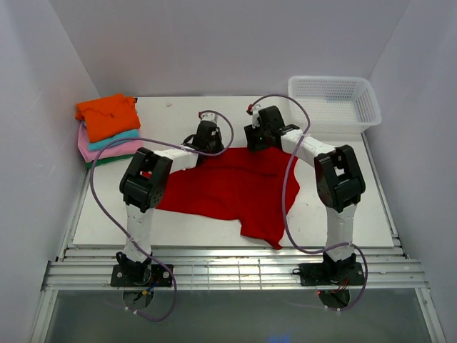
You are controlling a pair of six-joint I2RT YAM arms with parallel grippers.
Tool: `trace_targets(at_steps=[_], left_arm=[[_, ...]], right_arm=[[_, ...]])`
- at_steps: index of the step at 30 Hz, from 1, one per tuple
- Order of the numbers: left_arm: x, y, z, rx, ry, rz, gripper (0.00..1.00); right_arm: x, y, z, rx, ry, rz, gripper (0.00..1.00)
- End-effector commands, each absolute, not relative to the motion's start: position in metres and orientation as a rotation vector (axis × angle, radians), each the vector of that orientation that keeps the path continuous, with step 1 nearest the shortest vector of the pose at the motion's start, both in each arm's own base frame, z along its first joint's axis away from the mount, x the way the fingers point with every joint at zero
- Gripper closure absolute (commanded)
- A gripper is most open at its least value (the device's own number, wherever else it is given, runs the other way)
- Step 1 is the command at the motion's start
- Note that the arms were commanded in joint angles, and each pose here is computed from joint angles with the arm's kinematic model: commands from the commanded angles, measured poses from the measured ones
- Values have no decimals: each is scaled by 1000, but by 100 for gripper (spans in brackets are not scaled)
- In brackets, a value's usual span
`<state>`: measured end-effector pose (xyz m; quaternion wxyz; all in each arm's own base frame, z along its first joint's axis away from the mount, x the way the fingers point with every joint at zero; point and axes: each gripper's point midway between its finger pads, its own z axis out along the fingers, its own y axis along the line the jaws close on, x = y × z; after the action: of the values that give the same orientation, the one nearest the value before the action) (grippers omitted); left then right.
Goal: Fold and stack the t-shirts
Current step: Fold the tshirt
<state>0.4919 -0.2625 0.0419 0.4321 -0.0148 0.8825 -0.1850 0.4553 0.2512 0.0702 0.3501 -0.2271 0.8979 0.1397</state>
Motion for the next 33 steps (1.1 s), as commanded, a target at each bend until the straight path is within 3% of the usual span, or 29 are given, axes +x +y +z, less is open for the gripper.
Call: trace_targets(at_steps=[1,13,23,26,30,33], left_arm=[[496,-293,89,7,2100,-587,100],[480,-295,84,-8,2120,-612,100],[467,-303,76,-7,2145,-638,100],[467,-304,71,-2,2154,-633,100],[467,-303,66,-1,2161,-622,100],[467,-301,66,3,2161,-613,100]], right_arm=[[478,276,98,-621,2200,471,48],[467,281,72,-620,2272,527,51],[458,273,62,-615,2310,505,58],[457,272,57,-620,2321,498,65],[452,272,52,-630,2336,507,89],[445,274,59,-641,2323,527,92]])
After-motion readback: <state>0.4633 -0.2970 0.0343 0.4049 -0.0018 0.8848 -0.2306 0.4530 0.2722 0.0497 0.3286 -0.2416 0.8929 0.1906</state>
